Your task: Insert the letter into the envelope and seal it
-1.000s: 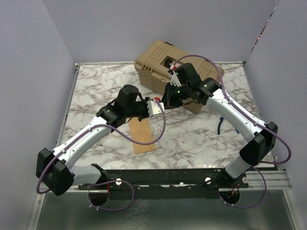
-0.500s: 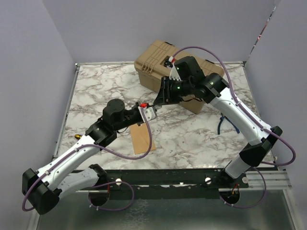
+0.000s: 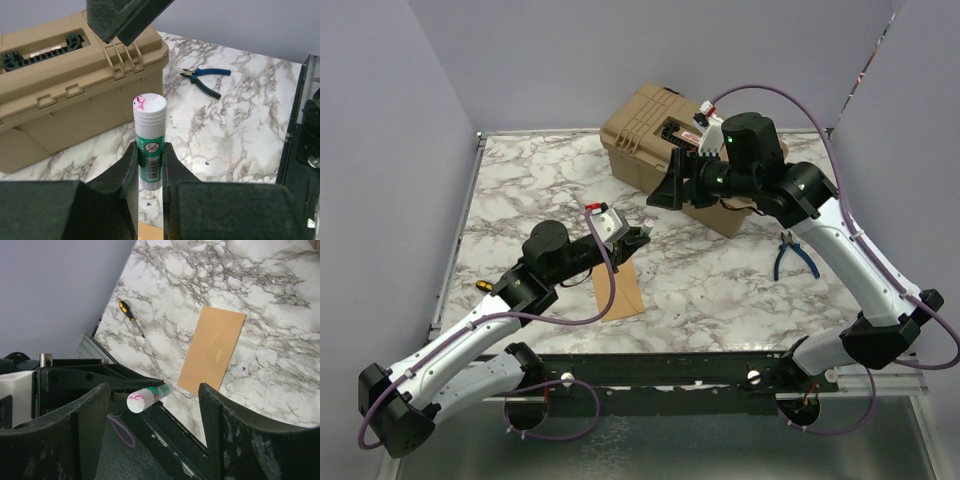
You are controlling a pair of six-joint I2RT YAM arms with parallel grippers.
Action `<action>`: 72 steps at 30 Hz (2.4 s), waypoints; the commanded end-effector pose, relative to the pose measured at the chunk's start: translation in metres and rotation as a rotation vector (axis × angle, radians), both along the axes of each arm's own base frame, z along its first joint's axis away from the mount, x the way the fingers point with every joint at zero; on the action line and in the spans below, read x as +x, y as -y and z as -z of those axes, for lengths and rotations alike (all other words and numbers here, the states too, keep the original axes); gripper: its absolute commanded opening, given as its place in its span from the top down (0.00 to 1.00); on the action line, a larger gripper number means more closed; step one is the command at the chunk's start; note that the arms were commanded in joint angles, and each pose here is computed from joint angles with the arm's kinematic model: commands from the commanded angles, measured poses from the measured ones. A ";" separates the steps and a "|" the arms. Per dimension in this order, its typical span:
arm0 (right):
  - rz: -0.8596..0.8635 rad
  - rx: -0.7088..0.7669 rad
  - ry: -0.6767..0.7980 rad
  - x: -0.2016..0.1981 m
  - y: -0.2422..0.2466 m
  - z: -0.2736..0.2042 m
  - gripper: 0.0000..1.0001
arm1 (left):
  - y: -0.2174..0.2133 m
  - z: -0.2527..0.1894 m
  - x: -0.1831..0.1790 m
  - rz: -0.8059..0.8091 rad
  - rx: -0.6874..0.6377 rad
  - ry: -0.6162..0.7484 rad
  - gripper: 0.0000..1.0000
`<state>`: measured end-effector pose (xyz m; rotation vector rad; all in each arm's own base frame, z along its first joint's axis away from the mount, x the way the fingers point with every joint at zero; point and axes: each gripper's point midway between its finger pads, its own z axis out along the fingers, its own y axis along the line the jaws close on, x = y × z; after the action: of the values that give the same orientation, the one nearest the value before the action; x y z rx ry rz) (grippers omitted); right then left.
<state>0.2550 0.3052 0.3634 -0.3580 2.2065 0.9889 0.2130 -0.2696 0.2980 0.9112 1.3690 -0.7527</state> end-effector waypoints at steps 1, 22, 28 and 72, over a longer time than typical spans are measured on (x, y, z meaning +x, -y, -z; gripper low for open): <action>-0.168 0.012 0.075 -0.014 -0.010 0.000 0.26 | 0.005 -0.004 0.001 -0.024 -0.081 -0.129 1.00; 0.463 -0.111 0.127 0.045 0.069 0.023 0.33 | 0.008 0.110 0.076 -0.607 -0.264 -0.845 0.97; 0.472 -0.092 0.105 0.037 0.073 0.031 0.35 | -0.021 0.156 0.114 -0.999 -0.384 -0.923 0.97; 0.491 -0.266 -0.012 0.011 0.102 0.064 0.24 | -0.040 0.102 0.103 -1.027 -0.236 -0.865 0.01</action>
<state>0.2715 0.2235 0.3025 0.0951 2.2338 0.5775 0.3240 -0.2437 0.1251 -0.5101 2.2539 -0.3925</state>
